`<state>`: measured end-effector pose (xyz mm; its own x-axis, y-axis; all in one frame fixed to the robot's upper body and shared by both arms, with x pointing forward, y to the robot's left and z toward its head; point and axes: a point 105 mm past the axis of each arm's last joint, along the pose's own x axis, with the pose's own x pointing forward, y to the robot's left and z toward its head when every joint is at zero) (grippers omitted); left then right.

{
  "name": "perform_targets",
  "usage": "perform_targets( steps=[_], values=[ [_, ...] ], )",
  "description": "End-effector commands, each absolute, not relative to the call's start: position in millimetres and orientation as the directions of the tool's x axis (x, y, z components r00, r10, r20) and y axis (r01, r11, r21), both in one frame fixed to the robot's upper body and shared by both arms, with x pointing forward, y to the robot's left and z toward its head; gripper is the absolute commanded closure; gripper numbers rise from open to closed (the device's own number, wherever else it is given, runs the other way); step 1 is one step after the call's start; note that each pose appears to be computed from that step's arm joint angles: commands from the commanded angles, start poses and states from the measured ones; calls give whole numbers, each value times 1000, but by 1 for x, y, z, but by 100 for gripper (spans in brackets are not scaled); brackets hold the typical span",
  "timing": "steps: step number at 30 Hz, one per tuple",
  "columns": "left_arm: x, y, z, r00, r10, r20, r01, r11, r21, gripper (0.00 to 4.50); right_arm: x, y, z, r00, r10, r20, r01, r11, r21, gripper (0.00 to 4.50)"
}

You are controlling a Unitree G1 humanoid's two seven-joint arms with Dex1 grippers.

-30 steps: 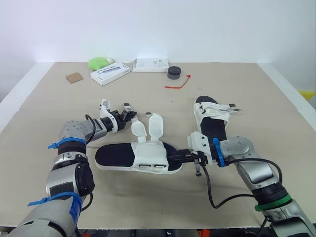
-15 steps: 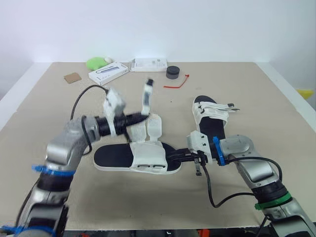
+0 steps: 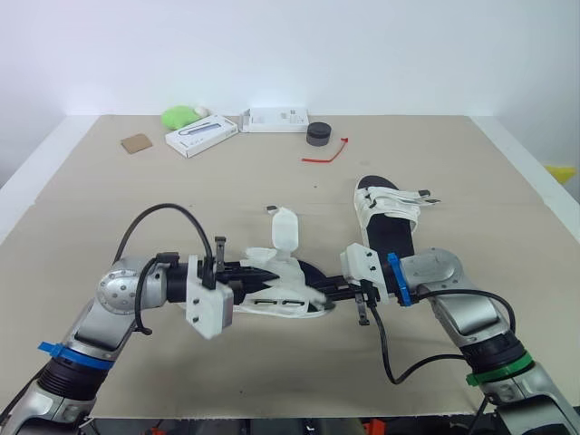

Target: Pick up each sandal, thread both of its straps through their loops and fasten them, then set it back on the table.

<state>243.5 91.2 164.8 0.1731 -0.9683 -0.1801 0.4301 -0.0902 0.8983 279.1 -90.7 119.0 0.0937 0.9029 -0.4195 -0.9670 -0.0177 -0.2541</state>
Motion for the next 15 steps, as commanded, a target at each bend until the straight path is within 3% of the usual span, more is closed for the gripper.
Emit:
perform_targets(
  steps=[1, 7, 10, 11, 13, 14, 15],
  values=[
    [238, 97, 163, 155, -970, -186, 356, -121, 927, 443, 279, -88, 126, 85, 907, -412, -959, -38, -282, 450],
    [239, 103, 165, 164, -972, -167, 363, -98, 927, 443, 280, -87, 126, 75, 908, -412, -959, -48, -280, 450],
    [238, 105, 169, 168, -973, -159, 351, -92, 932, 370, 281, -87, 127, 73, 908, -413, -958, -51, -281, 450],
    [238, 106, 171, 170, -974, -149, 355, -81, 931, 277, 282, -86, 127, 72, 907, -414, -958, -53, -282, 450],
    [235, 107, 173, 164, -976, -145, 362, -77, 929, 230, 283, -86, 127, 69, 907, -415, -957, -57, -283, 450],
    [235, 107, 174, 171, -976, -136, 382, -62, 922, 230, 283, -86, 127, 67, 907, -415, -957, -59, -283, 450],
    [235, 108, 175, 179, -975, -133, 407, -50, 912, 179, 283, -86, 127, 66, 908, -415, -957, -59, -283, 450]
  ],
)
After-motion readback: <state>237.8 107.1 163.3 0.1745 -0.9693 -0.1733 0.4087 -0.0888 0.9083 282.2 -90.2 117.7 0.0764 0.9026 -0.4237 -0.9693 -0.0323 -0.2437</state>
